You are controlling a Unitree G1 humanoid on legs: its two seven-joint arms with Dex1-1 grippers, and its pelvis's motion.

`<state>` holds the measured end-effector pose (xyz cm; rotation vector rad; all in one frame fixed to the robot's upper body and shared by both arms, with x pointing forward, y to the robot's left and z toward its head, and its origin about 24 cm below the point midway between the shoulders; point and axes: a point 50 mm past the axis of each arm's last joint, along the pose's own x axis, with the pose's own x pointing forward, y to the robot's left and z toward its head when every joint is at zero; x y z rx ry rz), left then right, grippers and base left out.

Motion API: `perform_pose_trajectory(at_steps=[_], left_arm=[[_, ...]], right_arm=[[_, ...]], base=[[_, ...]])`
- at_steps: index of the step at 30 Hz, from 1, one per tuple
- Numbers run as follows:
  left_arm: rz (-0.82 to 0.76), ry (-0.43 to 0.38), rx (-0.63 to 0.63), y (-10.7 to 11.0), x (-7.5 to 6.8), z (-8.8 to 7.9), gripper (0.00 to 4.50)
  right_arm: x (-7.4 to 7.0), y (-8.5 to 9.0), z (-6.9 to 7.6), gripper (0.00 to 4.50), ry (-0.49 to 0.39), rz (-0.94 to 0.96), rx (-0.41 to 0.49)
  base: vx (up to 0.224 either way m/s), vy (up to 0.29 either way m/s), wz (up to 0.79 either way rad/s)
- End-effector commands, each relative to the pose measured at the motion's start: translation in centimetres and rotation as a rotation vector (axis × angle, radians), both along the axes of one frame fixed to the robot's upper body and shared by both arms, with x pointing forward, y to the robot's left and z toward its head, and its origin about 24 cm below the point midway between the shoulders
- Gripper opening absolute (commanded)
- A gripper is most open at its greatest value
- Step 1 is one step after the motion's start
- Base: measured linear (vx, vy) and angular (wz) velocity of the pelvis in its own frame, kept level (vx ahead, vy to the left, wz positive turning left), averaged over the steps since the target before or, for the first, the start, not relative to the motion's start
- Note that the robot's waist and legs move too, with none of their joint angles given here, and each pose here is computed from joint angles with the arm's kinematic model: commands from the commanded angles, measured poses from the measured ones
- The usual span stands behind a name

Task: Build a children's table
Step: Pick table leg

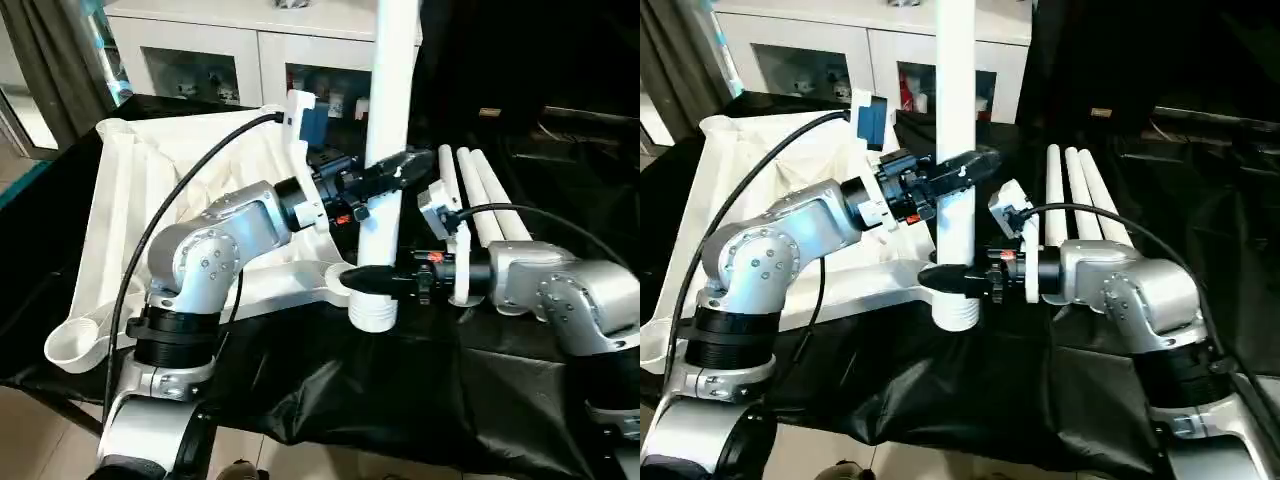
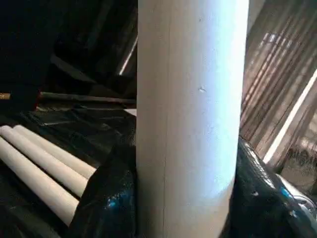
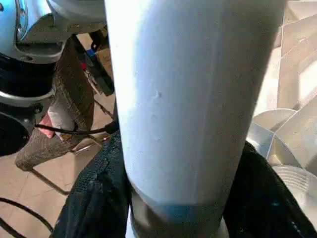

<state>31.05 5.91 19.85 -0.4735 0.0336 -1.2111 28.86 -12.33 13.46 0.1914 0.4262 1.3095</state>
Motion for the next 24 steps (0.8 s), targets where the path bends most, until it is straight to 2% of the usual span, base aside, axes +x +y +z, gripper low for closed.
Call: perform_pose_trajectory(at_steps=[1, 4, 6, 7, 10, 11, 13, 15, 16, 17, 18, 19, 20, 21, 23, 24], left_arm=[[-0.031, -0.03, -0.02, -0.1, -0.7, 0.6, 2.66], [0.029, -0.059, -0.036, 0.4, -0.4, 0.6, 2.95], [0.183, -0.094, -0.248, 1.9, 0.7, 1.9, 2.95], [0.183, -0.094, -0.248, 1.9, 0.7, 1.9, 2.95], [0.311, -0.057, -0.454, 4.3, 1.7, 2.2, 2.95], [0.307, -0.044, -0.478, 5.0, 1.5, 1.8, 2.95], [0.293, -0.046, -0.453, 5.1, 1.3, 1.5, 2.95], [0.302, -0.08, -0.265, 5.3, 0.9, 0.0, 2.95], [0.335, -0.132, 0.027, 5.8, 0.7, -2.4, 2.95], [0.341, -0.158, 0.159, 6.1, 0.6, -3.5, 2.95], [0.34, -0.184, 0.253, 6.3, 0.4, -4.3, 2.95], [0.34, -0.184, 0.253, 6.3, 0.4, -4.3, 2.95], [0.321, -0.244, 0.425, 6.8, 0.2, -5.8, 2.95], [0.288, -0.269, 0.524, 7.2, -0.1, -7.0, 2.95], [0.205, -0.283, 0.665, 8.0, -0.7, -9.1, 2.95], [0.165, -0.277, 0.697, 8.2, -1.1, -9.8, 2.95]], right_arm=[[0.6, -1.2, 0.1, 1.93, -0.012, -0.092, 0.006], [0.6, -1.1, 0.2, 1.93, -0.018, -0.101, 0.022], [0.7, -1.0, 0.1, 1.93, -0.029, -0.129, 0.041], [0.7, -1.0, 0.1, 1.93, -0.029, -0.129, 0.041], [1.0, -0.8, -0.2, 1.91, -0.033, -0.184, 0.065], [1.2, -0.6, -0.4, 1.91, -0.034, -0.209, 0.081], [1.2, -0.6, -0.5, 1.91, -0.039, -0.223, 0.088], [1.7, -0.4, -0.5, 1.91, -0.073, -0.302, 0.094], [2.4, -0.5, -0.6, 1.91, -0.128, -0.407, 0.087], [2.7, -0.7, -0.7, 1.91, -0.152, -0.45, 0.082], [2.9, -0.9, -0.8, 1.91, -0.172, -0.481, 0.068], [2.9, -0.9, -0.8, 1.91, -0.172, -0.481, 0.068], [3.3, -1.2, -0.9, 1.91, -0.213, -0.55, 0.037], [3.6, -1.5, -1.0, 1.91, -0.237, -0.596, 0.029], [4.0, -1.9, -1.1, 1.91, -0.28, -0.675, 0.018], [4.1, -2.1, -1.0, 1.91, -0.275, -0.707, 0.041]], base=[[0.0, 0.0, 0.0], [0.0, 0.0, 0.0], [0.0, 0.0, 0.0], [0.0, 0.0, 0.0], [0.0, 0.0, 0.0], [0.0, 0.0, 0.0], [0.0, 0.0, 0.0], [0.0, 0.0, 0.0], [0.0, 0.0, 0.0], [0.0, 0.0, 0.0], [0.0, 0.0, 0.0], [0.0, 0.0, 0.0], [0.0, 0.0, 0.0], [0.0, 0.0, 0.0], [0.0, 0.0, 0.0], [0.0, 0.0, 0.0]])
